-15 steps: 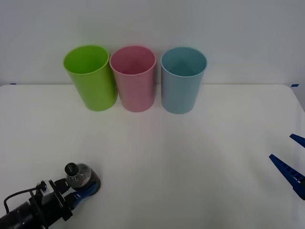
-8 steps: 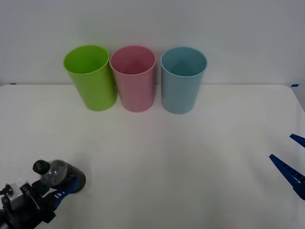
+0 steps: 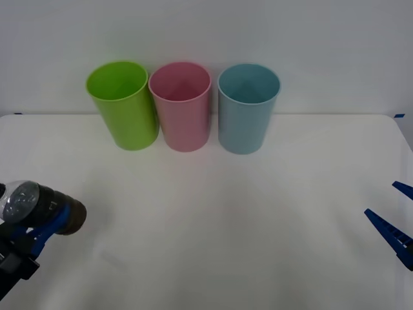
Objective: Grasp the object on the table and drop it into the matching bin: aluminum can to the light blue bin, PET bottle to the pink bin.
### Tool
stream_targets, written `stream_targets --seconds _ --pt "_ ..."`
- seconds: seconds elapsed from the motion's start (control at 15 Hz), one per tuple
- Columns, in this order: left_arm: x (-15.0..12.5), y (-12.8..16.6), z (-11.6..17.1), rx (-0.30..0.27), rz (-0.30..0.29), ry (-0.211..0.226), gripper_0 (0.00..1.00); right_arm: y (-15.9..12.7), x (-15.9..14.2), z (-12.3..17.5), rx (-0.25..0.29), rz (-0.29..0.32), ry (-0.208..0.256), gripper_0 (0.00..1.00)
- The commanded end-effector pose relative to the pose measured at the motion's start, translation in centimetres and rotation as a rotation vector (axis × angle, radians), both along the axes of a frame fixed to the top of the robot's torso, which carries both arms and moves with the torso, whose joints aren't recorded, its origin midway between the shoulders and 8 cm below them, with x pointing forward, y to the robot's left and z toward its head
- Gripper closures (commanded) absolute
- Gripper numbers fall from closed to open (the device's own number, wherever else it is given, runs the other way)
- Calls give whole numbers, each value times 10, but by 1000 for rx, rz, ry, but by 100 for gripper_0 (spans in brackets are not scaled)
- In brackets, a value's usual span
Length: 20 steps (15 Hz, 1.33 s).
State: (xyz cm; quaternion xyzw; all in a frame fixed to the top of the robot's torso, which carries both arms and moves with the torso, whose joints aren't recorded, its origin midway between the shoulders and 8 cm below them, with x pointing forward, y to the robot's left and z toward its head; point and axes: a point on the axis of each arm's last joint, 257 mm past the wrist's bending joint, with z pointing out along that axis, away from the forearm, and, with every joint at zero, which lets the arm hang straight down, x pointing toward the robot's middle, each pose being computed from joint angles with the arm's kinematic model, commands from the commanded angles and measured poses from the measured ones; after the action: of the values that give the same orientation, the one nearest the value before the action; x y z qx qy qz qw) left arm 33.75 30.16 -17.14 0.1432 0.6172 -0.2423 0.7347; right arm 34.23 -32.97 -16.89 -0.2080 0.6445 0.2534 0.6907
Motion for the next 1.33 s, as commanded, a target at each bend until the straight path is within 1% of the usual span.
stream_targets --seconds 0.07,0.2,0.27,0.4,0.47,0.53,0.73,0.87,1.0,1.2,1.33 --pt "15 -13 31 -43 -37 -41 100 0 0 0 0 0 0 0" --pt "29 -21 48 -41 -50 -76 100 0 0 0 0 0 0 0" --pt "35 -25 53 -35 -49 -84 100 0 0 0 0 0 0 0" --pt "51 -37 73 -47 -55 -117 100 0 0 0 0 0 0 0" --pt "58 -43 80 -38 -54 -125 100 0 0 0 0 0 0 0" --pt "67 -51 87 -42 -61 -125 100 0 0 0 0 0 0 0" --pt "89 -76 112 -54 -116 -136 100 0 0 0 0 0 0 0" --pt "103 -89 127 -60 -144 -135 100 0 0 0 0 0 0 0" --pt "121 -105 141 -64 -156 -131 100 0 0 0 0 0 0 0" --pt "148 -131 152 -38 -175 -130 100 0 0 0 0 0 0 0" --pt "175 -141 154 3 -172 -128 100 0 0 0 0 0 0 0"
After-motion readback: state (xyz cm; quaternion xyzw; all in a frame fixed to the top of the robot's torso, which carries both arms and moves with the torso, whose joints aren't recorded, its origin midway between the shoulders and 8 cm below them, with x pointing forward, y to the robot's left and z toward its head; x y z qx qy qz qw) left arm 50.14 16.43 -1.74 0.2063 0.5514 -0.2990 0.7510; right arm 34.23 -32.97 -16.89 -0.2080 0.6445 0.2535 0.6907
